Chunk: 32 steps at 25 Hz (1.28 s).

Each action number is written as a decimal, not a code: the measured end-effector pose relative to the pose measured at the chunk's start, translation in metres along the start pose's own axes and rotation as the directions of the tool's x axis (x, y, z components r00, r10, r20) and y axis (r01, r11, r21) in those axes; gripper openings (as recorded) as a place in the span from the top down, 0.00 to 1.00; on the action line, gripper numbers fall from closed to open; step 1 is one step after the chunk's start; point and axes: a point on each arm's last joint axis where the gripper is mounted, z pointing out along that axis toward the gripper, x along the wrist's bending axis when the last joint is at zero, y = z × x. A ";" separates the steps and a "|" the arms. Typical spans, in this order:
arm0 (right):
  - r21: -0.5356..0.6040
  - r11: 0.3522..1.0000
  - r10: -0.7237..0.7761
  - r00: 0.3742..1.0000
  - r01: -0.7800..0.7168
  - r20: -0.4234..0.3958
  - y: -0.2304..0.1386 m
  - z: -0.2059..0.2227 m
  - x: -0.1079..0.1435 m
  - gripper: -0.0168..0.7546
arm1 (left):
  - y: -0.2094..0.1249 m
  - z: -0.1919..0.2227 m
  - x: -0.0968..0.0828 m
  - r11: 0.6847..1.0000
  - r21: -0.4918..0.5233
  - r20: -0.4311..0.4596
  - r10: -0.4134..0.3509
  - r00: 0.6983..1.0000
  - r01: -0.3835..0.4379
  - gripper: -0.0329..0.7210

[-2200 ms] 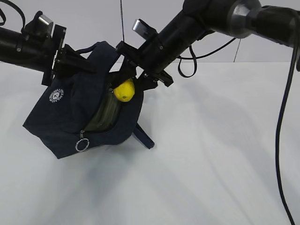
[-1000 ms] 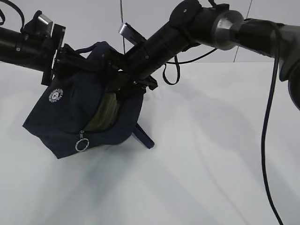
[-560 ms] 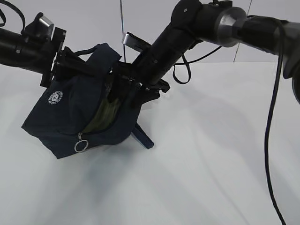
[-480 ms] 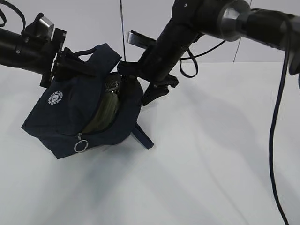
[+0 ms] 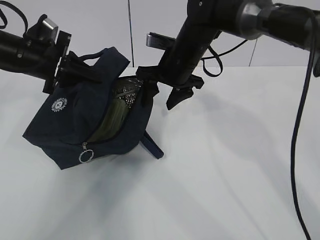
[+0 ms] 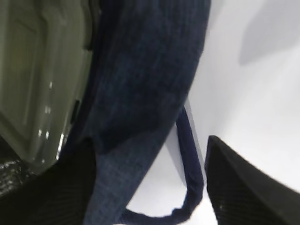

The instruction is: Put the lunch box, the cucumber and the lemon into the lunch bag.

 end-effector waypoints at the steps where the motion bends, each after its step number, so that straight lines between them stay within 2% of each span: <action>1: 0.006 1.000 0.005 1.000 -0.005 -0.005 0.000 0.003 -0.001 0.28 | 0.000 0.000 0.000 1.000 0.000 0.000 0.000 1.000 0.000 0.97; 6: 0.040 0.998 0.045 0.998 -0.043 -0.051 0.000 0.024 -0.004 0.28 | 0.000 0.000 -0.001 1.000 -0.005 0.006 -0.003 1.000 0.003 0.97; 10: 0.002 0.998 0.058 0.995 -0.058 -0.075 0.004 0.028 -0.003 0.28 | 0.001 0.000 -0.001 1.000 -0.007 0.008 -0.005 1.000 0.005 0.97; 17: 0.002 0.997 0.072 0.994 -0.072 -0.084 0.004 0.037 -0.006 0.35 | 0.001 0.000 -0.001 1.000 -0.007 0.008 -0.005 1.000 0.005 0.97; 27: 0.024 0.995 0.094 0.991 -0.092 -0.099 0.003 0.050 -0.010 0.37 | 0.001 0.000 -0.001 1.000 -0.008 0.010 -0.005 1.000 0.006 0.97; 32: 0.045 0.995 0.093 0.991 -0.089 -0.101 0.001 0.051 -0.010 0.43 | 0.001 0.000 -0.001 1.000 -0.008 0.010 -0.005 1.000 0.006 0.97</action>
